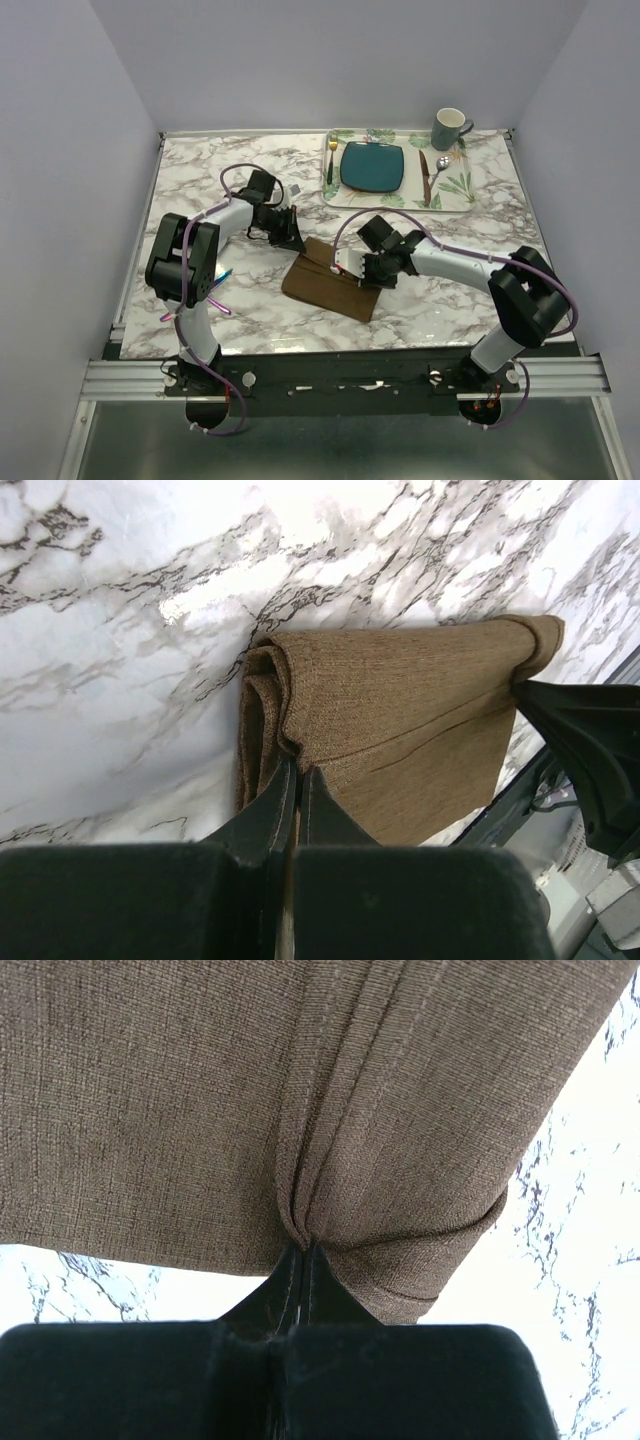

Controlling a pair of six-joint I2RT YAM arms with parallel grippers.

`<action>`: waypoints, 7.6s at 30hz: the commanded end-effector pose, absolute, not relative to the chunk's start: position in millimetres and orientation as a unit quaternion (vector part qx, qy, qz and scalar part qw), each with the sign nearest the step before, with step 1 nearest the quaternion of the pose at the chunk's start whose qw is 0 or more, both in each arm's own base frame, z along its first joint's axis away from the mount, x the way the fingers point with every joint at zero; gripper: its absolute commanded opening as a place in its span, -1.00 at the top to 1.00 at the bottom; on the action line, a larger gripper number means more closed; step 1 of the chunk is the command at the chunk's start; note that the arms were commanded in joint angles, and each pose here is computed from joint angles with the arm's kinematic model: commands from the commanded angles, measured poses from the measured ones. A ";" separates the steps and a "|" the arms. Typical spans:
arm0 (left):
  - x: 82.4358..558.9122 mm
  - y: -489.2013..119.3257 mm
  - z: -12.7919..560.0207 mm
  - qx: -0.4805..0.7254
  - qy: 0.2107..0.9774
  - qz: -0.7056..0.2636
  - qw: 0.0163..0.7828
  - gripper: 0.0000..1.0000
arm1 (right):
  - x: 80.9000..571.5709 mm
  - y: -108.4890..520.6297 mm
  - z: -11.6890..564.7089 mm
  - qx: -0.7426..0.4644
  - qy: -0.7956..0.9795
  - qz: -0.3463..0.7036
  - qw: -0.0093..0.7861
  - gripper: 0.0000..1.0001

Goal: Fold the napkin into a case and place the utensils inside
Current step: Fold the lower triangle-folded napkin at the center of the board, then smooth out the 2/3-rectangle-folded napkin at the center of the board.

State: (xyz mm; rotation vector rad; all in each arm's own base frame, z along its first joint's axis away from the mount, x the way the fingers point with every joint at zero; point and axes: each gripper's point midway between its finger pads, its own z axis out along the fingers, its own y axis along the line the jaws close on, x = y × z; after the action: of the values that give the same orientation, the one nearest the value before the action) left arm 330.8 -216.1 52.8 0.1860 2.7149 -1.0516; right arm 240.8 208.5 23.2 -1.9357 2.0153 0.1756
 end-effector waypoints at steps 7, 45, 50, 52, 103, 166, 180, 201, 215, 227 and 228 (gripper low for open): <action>322.6 -201.7 28.8 0.068 0.940 -0.320 0.098 1.00 | 240.0 188.4 -8.1 -0.694 0.704 0.032 0.147 0.99; 318.5 -267.5 41.4 0.097 0.878 -0.454 0.115 0.39 | 242.8 186.4 -0.1 -0.801 0.562 0.008 0.205 0.99; 298.3 -255.1 6.0 0.079 0.895 -0.433 0.070 0.47 | 243.4 187.3 34.0 -0.772 0.594 0.012 0.228 0.70; 297.6 -250.4 0.4 0.067 0.898 -0.430 0.067 0.48 | 245.6 193.5 61.1 -0.743 0.620 0.030 0.251 0.20; 301.5 -249.2 -3.5 0.068 0.898 -0.429 0.076 0.49 | 277.1 194.9 41.3 -0.136 0.951 0.275 0.035 0.24; 273.8 -270.9 69.5 0.262 0.852 -0.414 0.185 0.32 | 301.4 193.1 0.7 -0.108 0.960 0.256 -0.022 0.99; 245.9 -297.9 1.4 0.134 0.904 -0.400 0.075 0.94 | 286.8 208.0 38.2 -0.102 0.950 0.295 -0.028 0.99; 251.9 -318.1 60.9 0.150 0.846 -0.497 0.123 0.55 | 280.3 182.6 -16.2 -0.110 0.970 0.212 -0.052 0.99; 337.7 -358.9 111.3 0.047 0.792 -0.582 0.175 0.38 | 293.7 171.4 -22.9 -0.152 0.971 0.181 -0.020 0.99; 343.1 -388.2 74.2 0.019 0.805 -0.576 0.140 0.72 | 290.1 170.5 -20.8 -0.154 0.971 0.183 -0.018 0.99; 340.8 -387.7 70.4 0.017 0.807 -0.574 0.137 0.74 | 290.5 170.1 -20.4 -0.154 0.971 0.183 -0.017 0.99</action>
State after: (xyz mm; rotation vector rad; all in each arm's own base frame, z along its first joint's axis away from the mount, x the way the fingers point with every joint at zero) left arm 338.1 -382.1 76.5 0.0726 2.3424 -1.6716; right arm 272.9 195.7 15.3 -0.3732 3.1170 0.8722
